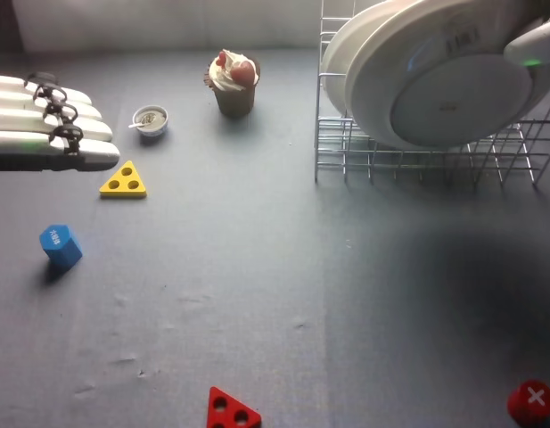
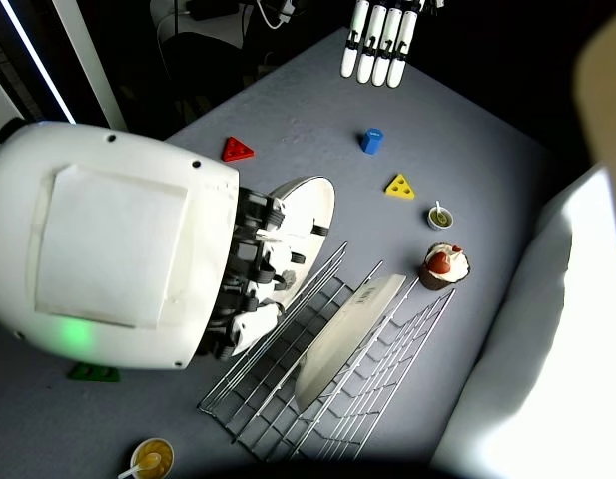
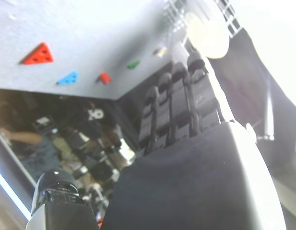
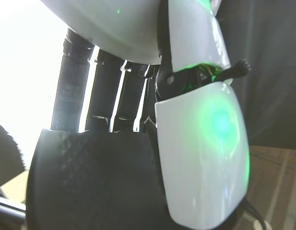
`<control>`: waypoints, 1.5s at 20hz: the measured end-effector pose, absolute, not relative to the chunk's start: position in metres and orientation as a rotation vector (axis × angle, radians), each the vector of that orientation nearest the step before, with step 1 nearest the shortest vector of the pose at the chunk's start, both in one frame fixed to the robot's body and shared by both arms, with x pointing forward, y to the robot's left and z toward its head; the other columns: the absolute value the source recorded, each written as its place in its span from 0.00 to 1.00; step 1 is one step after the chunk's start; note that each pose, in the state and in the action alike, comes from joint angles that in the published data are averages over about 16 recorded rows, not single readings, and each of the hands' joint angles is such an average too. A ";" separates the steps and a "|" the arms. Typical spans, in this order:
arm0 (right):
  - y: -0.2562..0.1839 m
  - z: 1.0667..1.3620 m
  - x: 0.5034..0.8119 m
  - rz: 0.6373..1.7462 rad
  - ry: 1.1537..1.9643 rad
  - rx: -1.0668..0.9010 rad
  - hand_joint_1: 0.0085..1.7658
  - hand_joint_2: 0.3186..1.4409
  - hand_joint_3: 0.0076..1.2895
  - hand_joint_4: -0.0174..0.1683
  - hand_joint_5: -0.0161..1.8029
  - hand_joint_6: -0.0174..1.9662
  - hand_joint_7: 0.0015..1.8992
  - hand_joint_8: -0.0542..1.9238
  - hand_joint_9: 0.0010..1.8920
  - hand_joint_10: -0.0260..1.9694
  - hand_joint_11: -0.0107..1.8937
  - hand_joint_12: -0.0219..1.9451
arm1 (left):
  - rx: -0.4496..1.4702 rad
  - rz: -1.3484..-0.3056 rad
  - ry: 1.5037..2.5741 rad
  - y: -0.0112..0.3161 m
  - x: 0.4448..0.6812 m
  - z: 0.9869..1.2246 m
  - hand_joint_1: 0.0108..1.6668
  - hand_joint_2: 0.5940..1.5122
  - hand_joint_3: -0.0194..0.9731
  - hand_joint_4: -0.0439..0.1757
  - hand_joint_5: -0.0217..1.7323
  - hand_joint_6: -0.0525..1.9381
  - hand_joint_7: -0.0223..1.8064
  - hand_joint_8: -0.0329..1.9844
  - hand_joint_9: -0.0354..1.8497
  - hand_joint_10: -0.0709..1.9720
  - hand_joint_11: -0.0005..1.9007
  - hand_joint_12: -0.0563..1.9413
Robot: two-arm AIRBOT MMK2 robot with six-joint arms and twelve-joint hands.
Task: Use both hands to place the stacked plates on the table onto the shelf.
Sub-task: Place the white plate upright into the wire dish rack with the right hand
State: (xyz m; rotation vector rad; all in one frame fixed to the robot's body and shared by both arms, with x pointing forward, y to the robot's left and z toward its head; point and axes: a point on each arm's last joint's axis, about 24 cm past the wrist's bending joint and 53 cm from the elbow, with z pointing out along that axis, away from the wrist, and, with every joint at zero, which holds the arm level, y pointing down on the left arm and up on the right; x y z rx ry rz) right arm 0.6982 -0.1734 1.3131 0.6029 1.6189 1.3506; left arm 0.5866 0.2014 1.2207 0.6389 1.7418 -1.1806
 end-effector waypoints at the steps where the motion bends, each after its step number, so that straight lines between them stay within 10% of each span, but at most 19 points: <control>1: -0.174 1.314 0.698 1.354 1.617 0.608 0.84 0.56 0.00 0.05 0.50 0.38 0.60 0.31 0.62 0.34 0.50 0.69 | 0.639 -1.185 1.741 0.200 0.586 1.221 0.02 0.32 0.04 0.21 0.07 0.04 0.08 0.02 0.08 0.04 0.07 0.03; 30: -0.179 1.324 0.700 1.420 1.595 0.697 0.84 0.57 0.00 0.05 0.48 0.41 0.58 0.35 0.62 0.36 0.52 0.65 | 0.690 -1.301 1.731 0.159 0.570 1.208 0.01 0.32 0.04 0.21 0.05 0.04 0.08 0.02 0.07 0.04 0.05 0.03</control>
